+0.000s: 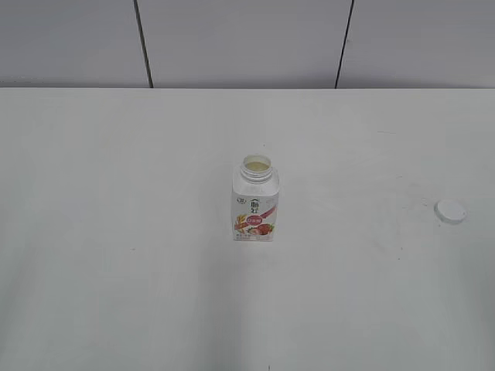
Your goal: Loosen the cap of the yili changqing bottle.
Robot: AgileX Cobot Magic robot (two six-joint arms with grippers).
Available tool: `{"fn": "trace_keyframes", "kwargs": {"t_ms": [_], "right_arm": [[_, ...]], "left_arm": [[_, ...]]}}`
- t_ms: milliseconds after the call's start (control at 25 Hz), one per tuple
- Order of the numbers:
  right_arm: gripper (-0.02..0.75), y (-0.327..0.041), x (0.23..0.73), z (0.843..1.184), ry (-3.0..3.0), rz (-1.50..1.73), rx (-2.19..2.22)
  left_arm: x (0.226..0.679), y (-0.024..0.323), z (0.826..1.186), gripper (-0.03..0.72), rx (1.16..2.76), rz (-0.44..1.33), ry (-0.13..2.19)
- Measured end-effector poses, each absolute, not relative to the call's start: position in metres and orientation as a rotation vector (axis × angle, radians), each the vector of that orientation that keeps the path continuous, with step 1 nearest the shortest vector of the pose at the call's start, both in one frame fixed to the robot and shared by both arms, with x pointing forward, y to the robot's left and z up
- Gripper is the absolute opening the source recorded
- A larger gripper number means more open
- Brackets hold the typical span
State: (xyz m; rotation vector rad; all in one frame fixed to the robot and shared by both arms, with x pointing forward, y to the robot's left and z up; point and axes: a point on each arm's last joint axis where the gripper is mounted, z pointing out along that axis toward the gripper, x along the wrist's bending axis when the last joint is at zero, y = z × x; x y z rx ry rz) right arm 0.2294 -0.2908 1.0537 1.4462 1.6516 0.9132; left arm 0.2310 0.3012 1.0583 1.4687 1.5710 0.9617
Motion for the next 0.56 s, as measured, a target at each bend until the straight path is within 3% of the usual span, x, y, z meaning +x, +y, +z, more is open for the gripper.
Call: {"fn": "trace_keyframes", "kwargs": {"t_ms": [560], "right_arm": [[0.455,-0.2908,0.2295,1.0538,1.65,0.914,1.446]], "left_arm": [[0.231,0.3012,1.0583,0.562,1.465,0.965,1.577]]}}
